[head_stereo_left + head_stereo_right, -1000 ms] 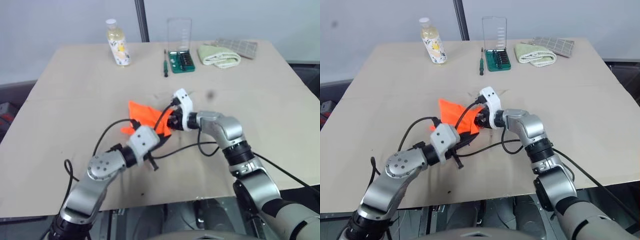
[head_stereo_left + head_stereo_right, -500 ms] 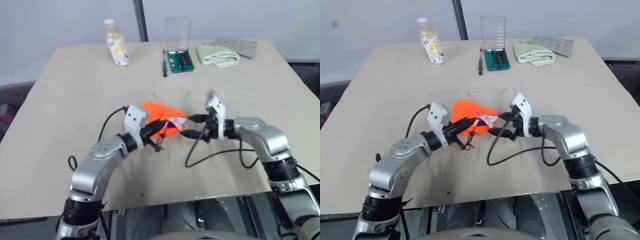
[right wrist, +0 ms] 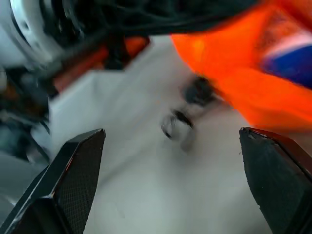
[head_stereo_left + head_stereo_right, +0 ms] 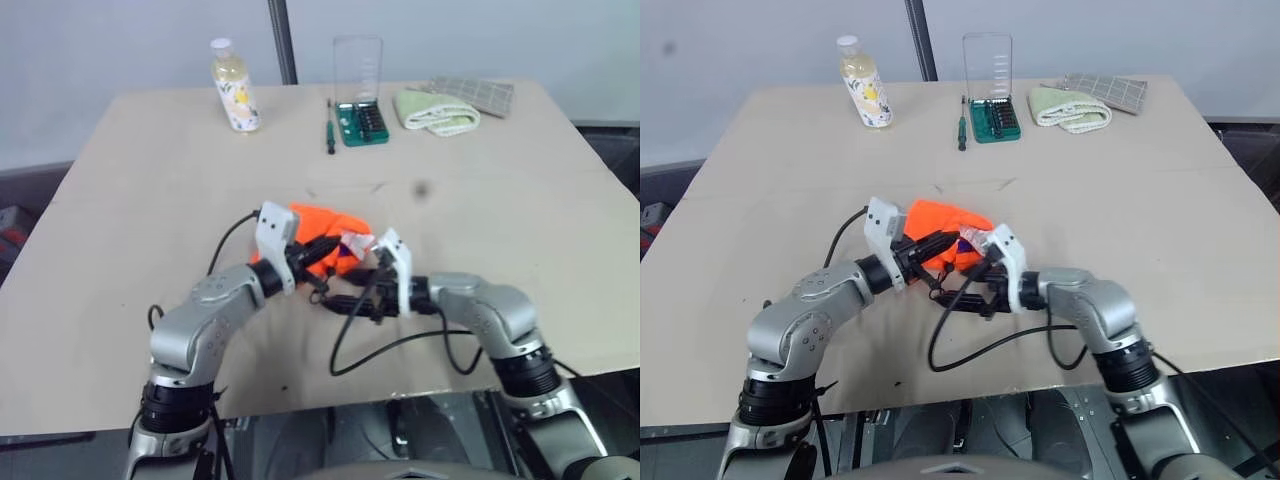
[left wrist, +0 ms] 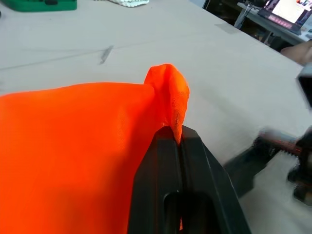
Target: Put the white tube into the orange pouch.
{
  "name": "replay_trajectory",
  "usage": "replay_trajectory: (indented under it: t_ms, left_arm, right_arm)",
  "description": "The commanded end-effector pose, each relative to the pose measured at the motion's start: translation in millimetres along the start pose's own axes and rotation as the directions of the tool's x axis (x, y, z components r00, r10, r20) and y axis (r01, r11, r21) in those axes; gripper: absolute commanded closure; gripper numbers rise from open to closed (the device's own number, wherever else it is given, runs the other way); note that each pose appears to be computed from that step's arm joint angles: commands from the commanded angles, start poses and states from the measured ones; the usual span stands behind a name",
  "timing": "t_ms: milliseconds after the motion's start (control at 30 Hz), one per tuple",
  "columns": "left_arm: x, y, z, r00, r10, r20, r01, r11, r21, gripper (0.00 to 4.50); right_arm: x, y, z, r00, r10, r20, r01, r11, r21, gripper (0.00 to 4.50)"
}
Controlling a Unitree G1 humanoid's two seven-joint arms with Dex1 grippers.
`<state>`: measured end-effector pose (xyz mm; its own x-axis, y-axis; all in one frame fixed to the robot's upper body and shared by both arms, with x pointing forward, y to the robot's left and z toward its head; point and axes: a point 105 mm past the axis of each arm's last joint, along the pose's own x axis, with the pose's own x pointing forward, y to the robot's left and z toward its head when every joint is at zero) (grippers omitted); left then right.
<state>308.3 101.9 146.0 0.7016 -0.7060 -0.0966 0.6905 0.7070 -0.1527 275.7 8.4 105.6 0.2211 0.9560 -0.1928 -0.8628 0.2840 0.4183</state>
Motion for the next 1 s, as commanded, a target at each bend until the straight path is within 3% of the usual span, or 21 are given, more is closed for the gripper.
replay_trajectory:
  t_ms: [33,433,767,1000]
  left_arm:
    - [-2,3,11,0.999,0.018,0.041,-0.018,1.0,0.008,4.5]
    - [2,2,14,0.997,0.037,0.066,-0.036,0.999,-0.007,4.5]
    - [5,6,13,0.997,0.045,0.069,-0.044,0.999,-0.016,4.5]
    - [6,14,13,0.994,0.073,0.08,-0.07,0.997,-0.041,4.5]
  right_arm:
    - [11,1,3,0.999,0.001,0.033,-0.001,1.0,-0.003,0.04]
    - [37,-21,-3,0.984,-0.095,0.153,0.101,0.994,-0.032,0.04]
    - [27,-16,-2,0.976,-0.021,0.216,0.037,0.997,-0.067,4.46]
    - [11,8,2,0.952,0.149,0.269,-0.14,0.989,-0.05,4.46]
